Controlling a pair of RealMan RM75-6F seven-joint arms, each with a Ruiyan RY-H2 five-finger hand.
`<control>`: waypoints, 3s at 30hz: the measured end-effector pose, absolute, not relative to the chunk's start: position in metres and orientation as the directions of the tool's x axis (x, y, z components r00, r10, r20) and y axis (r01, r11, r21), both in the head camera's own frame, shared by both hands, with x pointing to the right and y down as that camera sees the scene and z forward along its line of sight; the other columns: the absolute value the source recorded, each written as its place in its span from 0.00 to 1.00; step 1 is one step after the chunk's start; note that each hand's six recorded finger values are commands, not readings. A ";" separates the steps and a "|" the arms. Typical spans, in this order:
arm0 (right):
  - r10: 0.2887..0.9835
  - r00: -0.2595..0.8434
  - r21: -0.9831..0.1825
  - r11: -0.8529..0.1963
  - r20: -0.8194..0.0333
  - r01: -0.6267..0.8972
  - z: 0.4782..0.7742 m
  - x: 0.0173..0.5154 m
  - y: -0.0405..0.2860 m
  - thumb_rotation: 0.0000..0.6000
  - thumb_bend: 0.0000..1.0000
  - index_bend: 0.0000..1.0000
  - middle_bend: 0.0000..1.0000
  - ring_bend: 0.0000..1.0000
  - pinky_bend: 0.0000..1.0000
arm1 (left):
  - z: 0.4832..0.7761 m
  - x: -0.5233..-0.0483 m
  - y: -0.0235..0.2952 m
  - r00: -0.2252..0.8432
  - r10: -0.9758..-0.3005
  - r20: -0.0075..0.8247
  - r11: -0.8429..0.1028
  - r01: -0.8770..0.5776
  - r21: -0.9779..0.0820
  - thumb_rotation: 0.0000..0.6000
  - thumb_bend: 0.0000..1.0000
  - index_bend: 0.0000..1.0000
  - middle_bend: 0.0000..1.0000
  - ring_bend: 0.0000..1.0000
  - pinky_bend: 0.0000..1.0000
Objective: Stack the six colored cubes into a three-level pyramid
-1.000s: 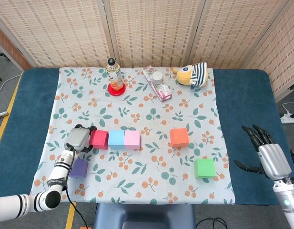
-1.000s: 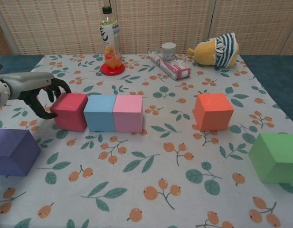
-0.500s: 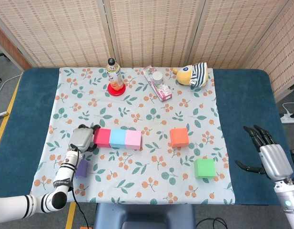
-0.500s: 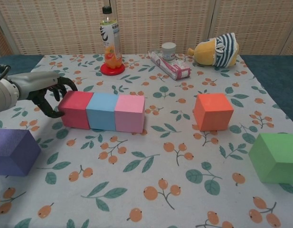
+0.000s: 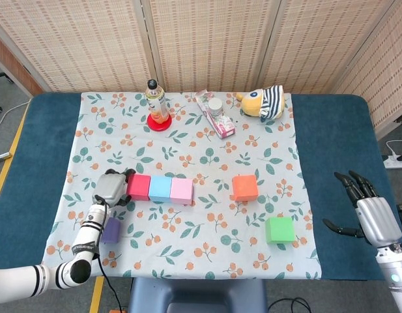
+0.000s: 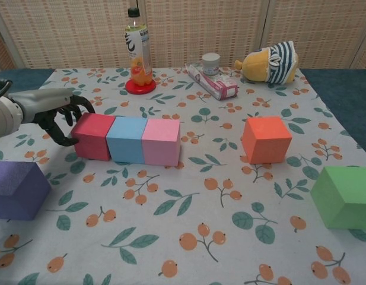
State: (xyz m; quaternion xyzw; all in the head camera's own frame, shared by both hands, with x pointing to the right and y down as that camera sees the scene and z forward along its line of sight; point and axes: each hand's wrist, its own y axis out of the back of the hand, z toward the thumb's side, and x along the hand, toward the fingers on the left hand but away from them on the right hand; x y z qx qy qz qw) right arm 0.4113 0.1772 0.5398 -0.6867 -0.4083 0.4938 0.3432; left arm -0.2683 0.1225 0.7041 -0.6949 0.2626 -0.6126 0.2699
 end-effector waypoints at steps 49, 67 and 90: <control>0.902 0.166 -0.876 -0.427 -0.398 0.223 0.537 0.418 0.180 0.74 0.09 0.00 0.13 0.00 0.11 | 0.707 -0.242 0.123 0.137 -0.703 0.698 -0.704 0.004 -0.710 1.00 0.34 0.00 0.00 0.00 0.08; 0.904 0.159 -0.877 -0.424 -0.396 0.225 0.536 0.422 0.181 0.74 0.09 0.00 0.13 0.00 0.11 | 0.709 -0.237 0.119 0.133 -0.704 0.698 -0.703 0.016 -0.711 1.00 0.33 0.00 0.00 0.00 0.07; 0.906 0.162 -0.877 -0.421 -0.392 0.231 0.535 0.423 0.182 0.74 0.09 0.00 0.13 0.00 0.11 | 0.700 -0.277 0.129 0.086 -0.699 0.710 -0.703 0.101 -0.704 1.00 0.34 0.00 0.00 0.00 0.07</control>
